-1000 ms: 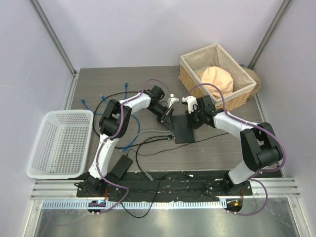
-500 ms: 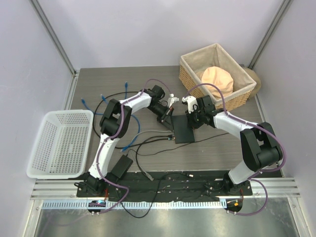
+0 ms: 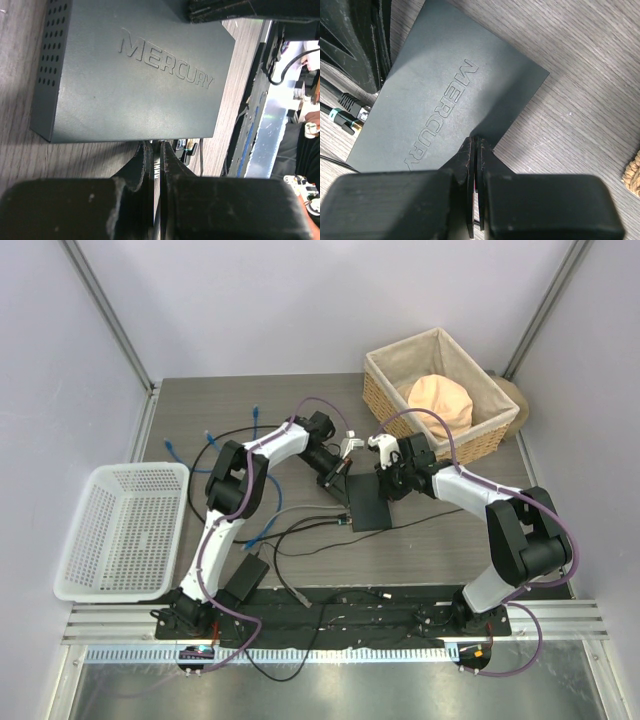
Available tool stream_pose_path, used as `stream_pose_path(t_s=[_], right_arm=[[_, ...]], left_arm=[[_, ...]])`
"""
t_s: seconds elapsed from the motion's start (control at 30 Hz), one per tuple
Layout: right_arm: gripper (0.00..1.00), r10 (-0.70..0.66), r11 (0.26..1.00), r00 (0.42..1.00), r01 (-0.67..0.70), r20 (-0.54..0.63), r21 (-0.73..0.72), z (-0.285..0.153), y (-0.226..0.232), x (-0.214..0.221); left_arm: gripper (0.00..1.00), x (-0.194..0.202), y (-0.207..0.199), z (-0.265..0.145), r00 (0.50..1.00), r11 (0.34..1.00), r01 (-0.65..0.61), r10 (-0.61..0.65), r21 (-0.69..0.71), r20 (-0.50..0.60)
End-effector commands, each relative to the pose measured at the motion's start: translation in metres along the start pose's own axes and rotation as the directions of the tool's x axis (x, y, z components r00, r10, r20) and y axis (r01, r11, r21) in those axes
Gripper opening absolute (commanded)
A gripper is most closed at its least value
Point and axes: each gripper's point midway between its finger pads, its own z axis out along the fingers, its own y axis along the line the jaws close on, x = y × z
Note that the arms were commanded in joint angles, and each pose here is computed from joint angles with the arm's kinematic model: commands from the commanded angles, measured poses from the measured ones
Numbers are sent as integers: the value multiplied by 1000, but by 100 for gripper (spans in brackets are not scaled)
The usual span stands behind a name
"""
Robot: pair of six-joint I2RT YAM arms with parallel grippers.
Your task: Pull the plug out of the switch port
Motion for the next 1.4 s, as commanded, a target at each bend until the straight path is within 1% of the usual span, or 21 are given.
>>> stream_pose_path(t_s=[0.0,0.07,0.13,0.23,0.4,0.5,0.63,0.87,0.97,1.0,1.03,1.1,1.13,1.2,1.23,1.3,1.33,1.37], right_arm=[[1,26,1000,993,-24,-111,20,2,-3,31],[1,28,1000,993,-26,-116,16,2,-1,34],[1,30,999,993,-28,-117,14,2,-1,35],[1,34,999,992,-32,-126,12,4,0,38],[1,7,1000,982,-4,-188,17,7,-1,54],[1,4,999,977,3,-214,32,8,-3,63],[1,6,1000,976,1,-219,31,9,-1,65],[1,4,1000,975,2,-222,27,12,-1,62],[1,3,1000,977,3,-215,24,14,-1,58],[1,5,1000,978,1,-210,25,14,-1,56],[1,8,1000,979,-3,-206,25,15,-1,54],[1,6,1000,980,-1,-201,24,16,-2,51],[1,6,1000,980,-1,-201,24,16,-2,51],[1,5,1000,981,0,-193,28,16,-3,48],[1,4,1000,981,2,-193,29,16,-3,48],[1,0,1000,981,5,-191,27,16,-3,49],[1,1,1000,982,5,-188,30,16,-3,48],[1,-1,1000,982,6,-188,30,15,-3,49]], left_arm=[[0,17,6,-8,998,999,8,-10,-38,-59],[0,23,7,-6,997,999,41,-43,-28,-64],[0,23,6,-6,995,995,93,-94,-16,-43],[0,21,10,-4,993,993,118,-118,4,-27],[0,20,13,-5,985,984,173,-172,46,-24],[0,28,15,-7,976,973,216,-214,76,-24],[0,46,20,-8,963,960,266,-262,85,-61],[0,58,21,-20,967,968,243,-236,69,-91],[0,51,26,-31,979,982,186,-183,21,-93],[0,47,29,-36,982,986,169,-168,1,-84],[0,33,31,-47,990,991,126,-127,-34,-55],[0,15,37,-66,996,993,87,-87,-86,-7],[0,-6,34,-82,999,992,35,-32,-118,34],[0,-25,36,-112,996,986,9,6,-165,92],[0,-46,28,-136,988,979,-36,65,-199,141],[0,-64,29,-178,970,958,-44,109,-285,218],[0,-77,31,-196,954,937,-70,164,-341,253],[0,-83,27,-222,936,912,-81,208,-403,284]])
